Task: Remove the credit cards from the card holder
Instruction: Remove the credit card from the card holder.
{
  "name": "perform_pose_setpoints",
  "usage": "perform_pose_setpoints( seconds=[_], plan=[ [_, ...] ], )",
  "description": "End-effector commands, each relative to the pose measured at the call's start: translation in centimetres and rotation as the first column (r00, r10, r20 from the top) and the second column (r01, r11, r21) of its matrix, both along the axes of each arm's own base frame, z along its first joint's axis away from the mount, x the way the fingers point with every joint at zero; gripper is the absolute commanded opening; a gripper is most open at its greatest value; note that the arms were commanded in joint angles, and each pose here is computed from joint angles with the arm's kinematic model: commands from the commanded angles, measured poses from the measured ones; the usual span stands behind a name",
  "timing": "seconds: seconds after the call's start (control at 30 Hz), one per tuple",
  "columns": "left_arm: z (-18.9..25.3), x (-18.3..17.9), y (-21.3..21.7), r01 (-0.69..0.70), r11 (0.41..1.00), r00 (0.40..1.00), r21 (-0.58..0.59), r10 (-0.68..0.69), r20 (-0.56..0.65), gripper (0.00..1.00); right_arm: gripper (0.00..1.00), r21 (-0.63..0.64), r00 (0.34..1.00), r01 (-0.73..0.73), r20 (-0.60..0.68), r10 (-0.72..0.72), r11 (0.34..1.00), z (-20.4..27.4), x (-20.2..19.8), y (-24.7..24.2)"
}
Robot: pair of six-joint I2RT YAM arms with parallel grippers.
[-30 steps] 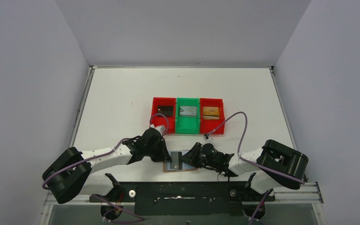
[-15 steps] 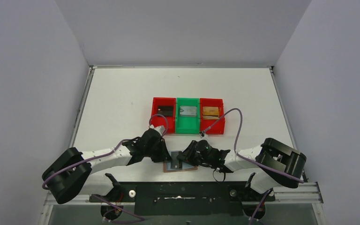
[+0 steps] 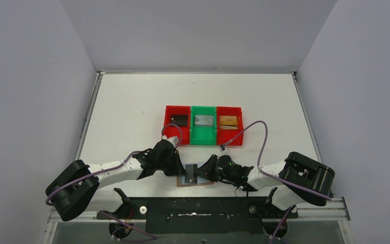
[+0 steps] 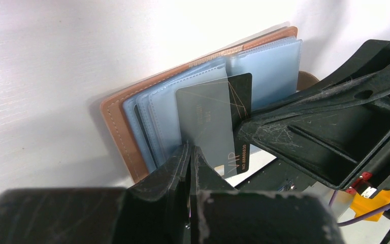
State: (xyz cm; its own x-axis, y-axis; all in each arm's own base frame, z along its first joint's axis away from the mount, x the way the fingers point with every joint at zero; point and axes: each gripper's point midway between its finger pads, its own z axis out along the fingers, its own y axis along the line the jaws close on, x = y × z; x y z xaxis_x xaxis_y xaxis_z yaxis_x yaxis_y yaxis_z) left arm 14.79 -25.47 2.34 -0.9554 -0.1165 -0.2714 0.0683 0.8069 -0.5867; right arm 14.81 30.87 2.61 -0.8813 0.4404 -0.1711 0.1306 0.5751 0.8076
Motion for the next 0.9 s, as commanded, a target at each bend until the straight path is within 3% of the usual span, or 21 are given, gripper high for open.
perform_pose_setpoints(
  seconds=[0.0,0.37,0.6,0.87],
  plan=[
    [-1.6,-0.6,1.5,-0.007,0.996,1.0,0.094,0.009,-0.018,0.0,0.08,0.116,0.998,0.007,0.063,-0.014,0.993,2.8,0.8,1.0],
    [-1.7,-0.6,1.7,-0.01,0.995,1.0,0.1,0.012,-0.015,0.0,0.03,0.102,0.997,0.054,0.053,-0.06,0.993,2.2,0.8,-0.6],
    [-1.6,-0.6,1.4,-0.001,0.996,1.0,0.093,0.003,-0.015,0.0,0.13,0.121,0.998,0.031,0.047,-0.037,0.992,2.2,0.8,0.2],
    [-1.6,-0.7,1.4,-0.003,0.995,1.0,0.096,0.004,-0.014,0.0,0.0,0.134,0.997,0.065,0.034,-0.07,0.989,2.0,0.9,-0.3]
  ],
)
